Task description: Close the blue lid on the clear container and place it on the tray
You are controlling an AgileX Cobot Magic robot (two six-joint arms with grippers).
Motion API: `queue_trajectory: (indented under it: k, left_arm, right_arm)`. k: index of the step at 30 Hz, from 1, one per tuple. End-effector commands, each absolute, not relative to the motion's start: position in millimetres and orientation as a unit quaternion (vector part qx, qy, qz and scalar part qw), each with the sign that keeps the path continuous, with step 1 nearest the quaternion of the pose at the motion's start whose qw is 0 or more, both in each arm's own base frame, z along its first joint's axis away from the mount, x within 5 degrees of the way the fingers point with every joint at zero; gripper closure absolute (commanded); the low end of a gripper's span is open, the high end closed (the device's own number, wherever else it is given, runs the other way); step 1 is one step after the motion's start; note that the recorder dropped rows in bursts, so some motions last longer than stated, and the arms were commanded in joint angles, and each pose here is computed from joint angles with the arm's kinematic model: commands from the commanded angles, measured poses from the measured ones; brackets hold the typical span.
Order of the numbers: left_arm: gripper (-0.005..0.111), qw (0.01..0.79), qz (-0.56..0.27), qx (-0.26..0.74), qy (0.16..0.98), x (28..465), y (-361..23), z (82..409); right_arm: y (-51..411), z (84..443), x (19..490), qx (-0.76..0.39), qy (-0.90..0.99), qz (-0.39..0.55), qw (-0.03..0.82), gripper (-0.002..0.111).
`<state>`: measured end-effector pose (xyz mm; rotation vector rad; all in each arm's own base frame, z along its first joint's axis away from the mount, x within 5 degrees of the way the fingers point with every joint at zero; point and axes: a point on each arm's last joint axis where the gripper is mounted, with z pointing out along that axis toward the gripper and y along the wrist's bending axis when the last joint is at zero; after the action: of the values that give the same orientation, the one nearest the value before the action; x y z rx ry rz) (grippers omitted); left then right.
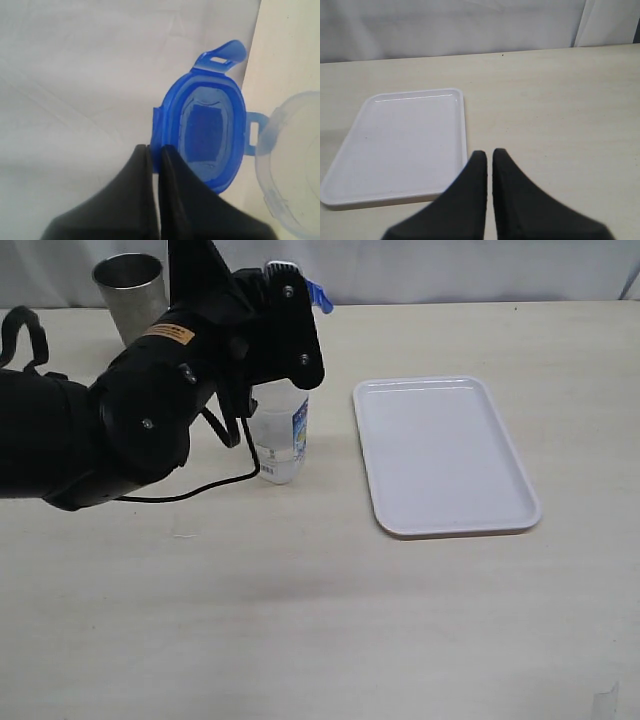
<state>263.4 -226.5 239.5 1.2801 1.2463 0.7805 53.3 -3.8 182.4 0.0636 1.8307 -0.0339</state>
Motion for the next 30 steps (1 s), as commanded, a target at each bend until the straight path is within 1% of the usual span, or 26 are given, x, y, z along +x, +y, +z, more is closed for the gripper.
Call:
queue_trajectory:
  k: [1,10,17,30]
  left_arm:
    - [0.107,0.551,0.346,0.531,0.542,262.5,-222.7,239.2]
    - [0.107,0.544,0.349,0.532,0.547,260.8,-223.1,238.2]
    - [0.107,0.542,0.357,0.544,0.532,252.8,-230.6,238.8]
    - [0.107,0.531,0.353,0.550,0.540,248.4,-233.1,236.1]
  right_arm:
    - [-4.2,182.0,53.3,0.023,0.792,-0.022,0.610,0.104]
    - [-4.2,182.0,53.3,0.023,0.792,-0.022,0.610,0.104]
    - [-4.2,182.0,53.3,0.023,0.792,-0.022,0.610,0.104]
    - [-4.2,182.0,53.3,0.023,0.792,-0.022,0.610,0.104]
